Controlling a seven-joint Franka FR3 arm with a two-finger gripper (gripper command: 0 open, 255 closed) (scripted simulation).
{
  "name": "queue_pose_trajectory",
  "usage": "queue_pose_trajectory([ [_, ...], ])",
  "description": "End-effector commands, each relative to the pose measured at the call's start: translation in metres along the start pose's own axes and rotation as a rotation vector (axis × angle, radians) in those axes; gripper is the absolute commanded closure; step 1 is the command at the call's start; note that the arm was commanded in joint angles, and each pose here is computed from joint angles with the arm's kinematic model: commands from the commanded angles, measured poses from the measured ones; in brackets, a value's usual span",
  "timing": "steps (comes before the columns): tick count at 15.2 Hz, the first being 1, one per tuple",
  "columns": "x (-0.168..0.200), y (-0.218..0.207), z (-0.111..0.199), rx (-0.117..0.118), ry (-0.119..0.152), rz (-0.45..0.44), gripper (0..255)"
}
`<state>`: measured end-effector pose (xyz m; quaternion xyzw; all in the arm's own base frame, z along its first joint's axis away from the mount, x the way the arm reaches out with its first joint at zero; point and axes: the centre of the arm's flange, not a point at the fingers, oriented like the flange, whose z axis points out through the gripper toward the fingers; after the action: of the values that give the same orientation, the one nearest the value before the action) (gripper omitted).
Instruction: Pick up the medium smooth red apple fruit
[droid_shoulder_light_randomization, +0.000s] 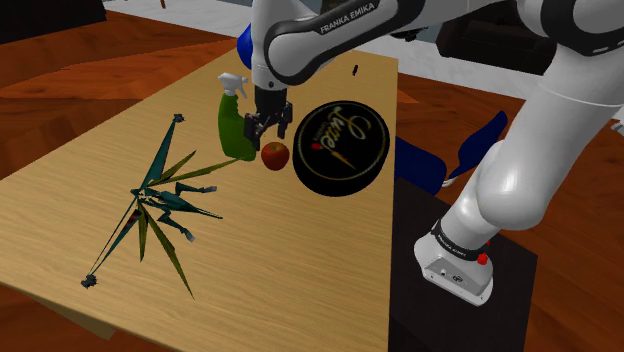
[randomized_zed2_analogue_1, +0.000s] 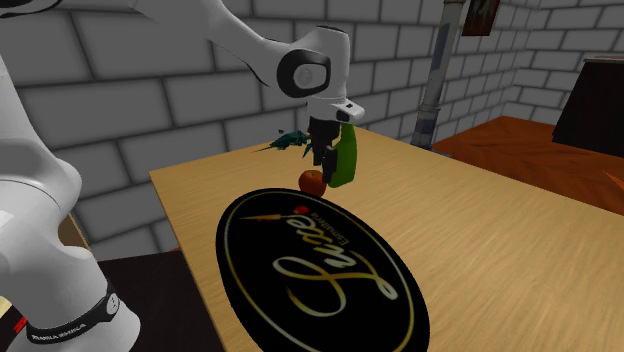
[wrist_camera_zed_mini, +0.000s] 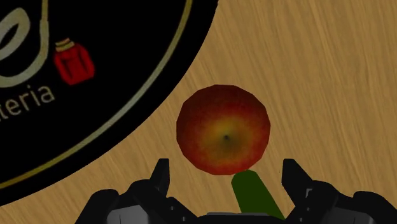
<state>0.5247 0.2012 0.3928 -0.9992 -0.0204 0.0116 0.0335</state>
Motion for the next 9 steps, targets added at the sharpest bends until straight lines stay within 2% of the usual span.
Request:
queue_pose_trajectory([
  [1,0.0000,0.0003,0.0102,0.000,0.000,0.000,0],
  [4,0.0001,0.0009,0.0185,0.000,0.000,0.000,0],
  [5,0.0001,0.0002,0.0184,0.000,0.000,0.000,255],
  [9,0.0004,-0.0001,0.0189,0.000,0.000,0.000,255],
])
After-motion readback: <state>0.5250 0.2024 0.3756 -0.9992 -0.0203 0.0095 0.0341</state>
